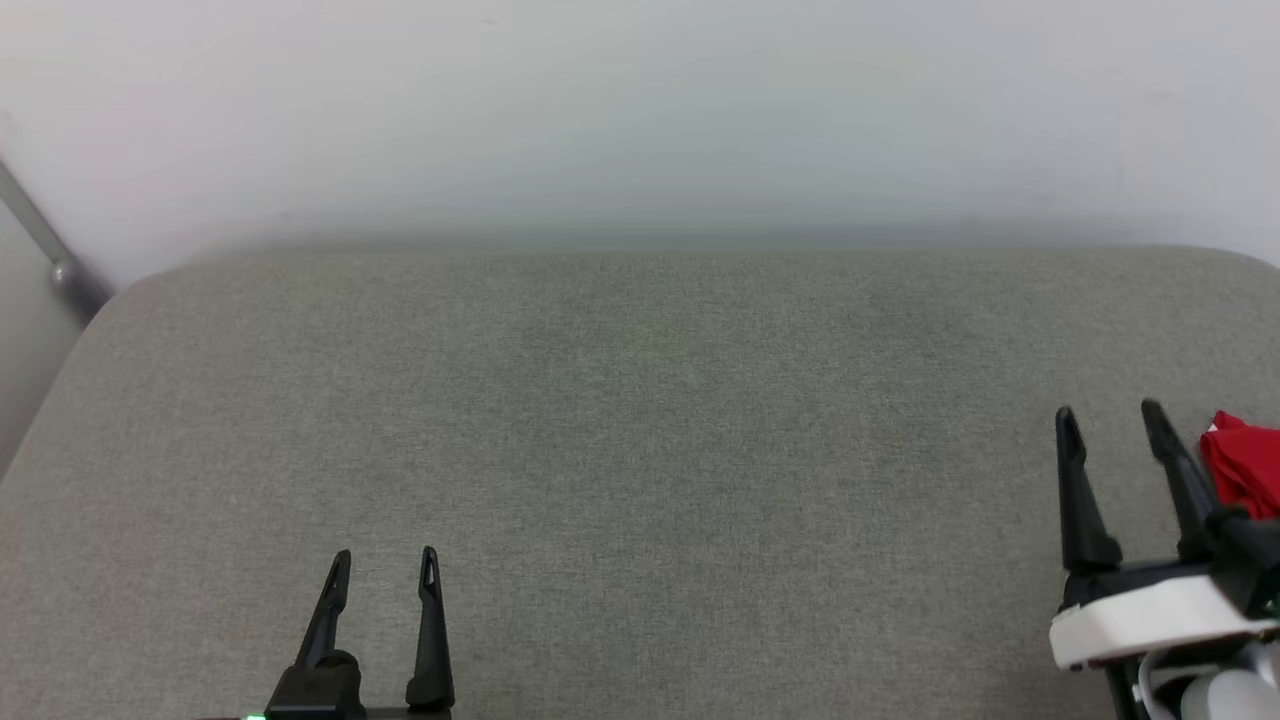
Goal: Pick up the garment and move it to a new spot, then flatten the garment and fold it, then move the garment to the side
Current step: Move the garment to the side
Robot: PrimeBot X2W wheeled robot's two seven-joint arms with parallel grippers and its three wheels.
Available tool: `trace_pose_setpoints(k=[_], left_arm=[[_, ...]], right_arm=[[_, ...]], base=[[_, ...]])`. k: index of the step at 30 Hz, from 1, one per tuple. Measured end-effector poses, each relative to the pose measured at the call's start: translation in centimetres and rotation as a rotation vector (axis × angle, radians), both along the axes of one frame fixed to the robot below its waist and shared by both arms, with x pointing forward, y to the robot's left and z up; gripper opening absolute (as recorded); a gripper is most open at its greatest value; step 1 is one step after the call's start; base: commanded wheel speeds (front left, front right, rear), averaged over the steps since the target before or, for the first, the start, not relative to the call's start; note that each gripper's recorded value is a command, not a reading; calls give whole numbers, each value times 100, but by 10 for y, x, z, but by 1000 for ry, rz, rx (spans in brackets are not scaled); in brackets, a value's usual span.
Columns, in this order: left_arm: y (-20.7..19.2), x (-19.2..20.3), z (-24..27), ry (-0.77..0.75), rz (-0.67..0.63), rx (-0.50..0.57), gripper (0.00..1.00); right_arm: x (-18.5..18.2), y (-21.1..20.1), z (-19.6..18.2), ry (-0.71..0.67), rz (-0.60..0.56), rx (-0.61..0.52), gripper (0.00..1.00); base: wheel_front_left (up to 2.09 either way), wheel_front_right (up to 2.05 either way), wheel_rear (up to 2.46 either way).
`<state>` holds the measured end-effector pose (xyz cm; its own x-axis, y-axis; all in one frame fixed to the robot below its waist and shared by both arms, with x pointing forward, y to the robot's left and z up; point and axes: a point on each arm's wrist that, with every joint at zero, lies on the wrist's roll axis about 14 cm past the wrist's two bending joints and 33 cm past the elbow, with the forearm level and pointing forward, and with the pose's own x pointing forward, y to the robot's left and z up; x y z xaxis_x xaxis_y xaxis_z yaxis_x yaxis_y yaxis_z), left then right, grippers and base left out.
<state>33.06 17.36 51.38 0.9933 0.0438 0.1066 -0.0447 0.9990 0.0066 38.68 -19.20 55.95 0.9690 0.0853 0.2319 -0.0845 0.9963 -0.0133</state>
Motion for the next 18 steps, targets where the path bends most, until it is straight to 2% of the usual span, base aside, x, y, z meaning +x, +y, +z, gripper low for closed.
trace_pose_setpoints(k=[10, 18], left_arm=[[2, -10, -1, 2, 2, -9, 100], [5, -15, -1, 0, 10, -29, 100]], right_arm=[[-38, 10, -26, 68, -5, 75, 100], [-56, 9, -28, 70, -11, 104, 100]], base=[[0, 0, 0], [0, 0, 0]])
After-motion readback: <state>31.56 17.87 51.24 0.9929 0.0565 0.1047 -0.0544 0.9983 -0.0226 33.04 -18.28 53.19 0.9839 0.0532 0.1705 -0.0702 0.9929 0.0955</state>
